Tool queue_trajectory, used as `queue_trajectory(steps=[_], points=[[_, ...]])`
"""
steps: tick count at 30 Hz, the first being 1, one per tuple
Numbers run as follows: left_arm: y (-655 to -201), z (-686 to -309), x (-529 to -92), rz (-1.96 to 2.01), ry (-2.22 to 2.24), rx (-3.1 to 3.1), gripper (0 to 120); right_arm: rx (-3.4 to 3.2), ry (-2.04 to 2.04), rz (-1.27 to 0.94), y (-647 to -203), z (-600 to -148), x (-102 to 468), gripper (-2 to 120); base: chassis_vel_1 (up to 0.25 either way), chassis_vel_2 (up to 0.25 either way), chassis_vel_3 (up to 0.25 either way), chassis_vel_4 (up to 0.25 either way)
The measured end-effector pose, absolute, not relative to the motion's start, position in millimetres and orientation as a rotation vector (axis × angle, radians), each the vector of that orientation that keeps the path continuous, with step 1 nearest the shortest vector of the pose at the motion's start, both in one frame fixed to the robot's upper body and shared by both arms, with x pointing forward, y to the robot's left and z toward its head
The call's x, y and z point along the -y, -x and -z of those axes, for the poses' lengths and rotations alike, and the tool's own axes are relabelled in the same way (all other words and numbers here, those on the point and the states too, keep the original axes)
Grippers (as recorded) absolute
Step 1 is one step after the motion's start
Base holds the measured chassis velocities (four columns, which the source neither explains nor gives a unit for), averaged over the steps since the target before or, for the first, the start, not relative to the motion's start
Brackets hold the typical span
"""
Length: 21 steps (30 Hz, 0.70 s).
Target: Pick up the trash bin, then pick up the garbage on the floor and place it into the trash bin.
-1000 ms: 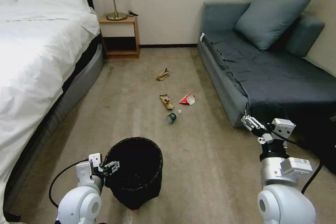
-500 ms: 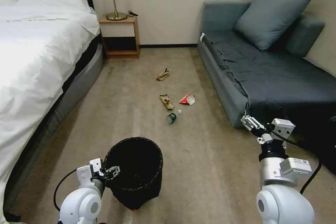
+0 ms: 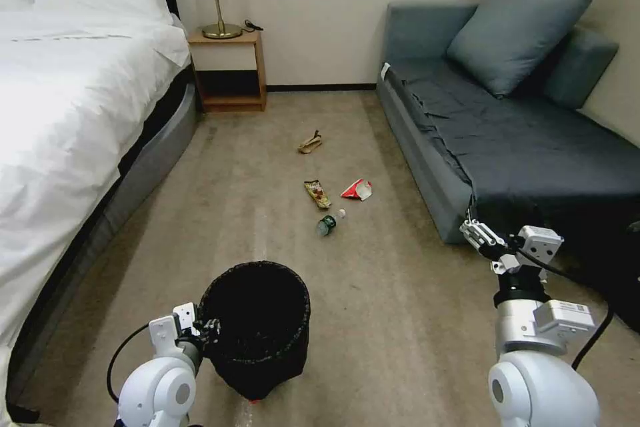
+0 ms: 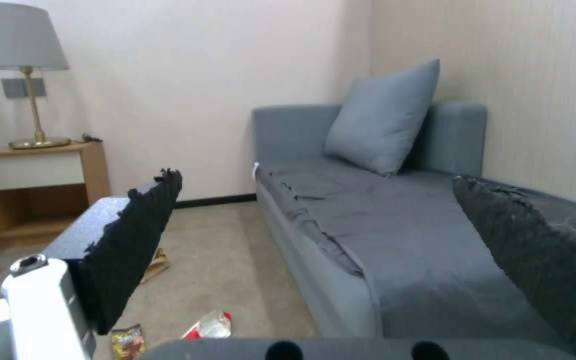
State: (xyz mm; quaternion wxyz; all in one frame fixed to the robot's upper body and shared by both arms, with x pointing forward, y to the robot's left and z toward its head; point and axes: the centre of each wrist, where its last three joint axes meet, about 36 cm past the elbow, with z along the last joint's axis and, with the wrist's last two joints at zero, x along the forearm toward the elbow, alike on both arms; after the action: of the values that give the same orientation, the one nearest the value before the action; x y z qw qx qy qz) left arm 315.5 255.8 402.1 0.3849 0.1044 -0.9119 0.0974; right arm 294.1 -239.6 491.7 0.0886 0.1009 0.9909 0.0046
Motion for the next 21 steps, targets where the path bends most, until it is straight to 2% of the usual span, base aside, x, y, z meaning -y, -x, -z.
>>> queue_trajectory(steps=[5,14,21], points=[[-314.3,-403.8,-257.1,-0.267,-0.267,2.325,4,-2.954,-0.296,-0.026,-293.3,-490.9,238.9,100,0.0,0.0,0.0,0.0],[-312.2,-415.6,-259.0,-0.301,-0.293,2.352,4,-2.953,-0.312,-0.07,-291.1,-489.2,238.7,100,0.0,0.0,0.0,0.0],[-304.4,-467.9,-267.5,-0.215,-0.368,2.53,3,-2.902,-0.29,-0.081,-287.7,-480.5,236.4,100,0.0,0.0,0.0,0.0]])
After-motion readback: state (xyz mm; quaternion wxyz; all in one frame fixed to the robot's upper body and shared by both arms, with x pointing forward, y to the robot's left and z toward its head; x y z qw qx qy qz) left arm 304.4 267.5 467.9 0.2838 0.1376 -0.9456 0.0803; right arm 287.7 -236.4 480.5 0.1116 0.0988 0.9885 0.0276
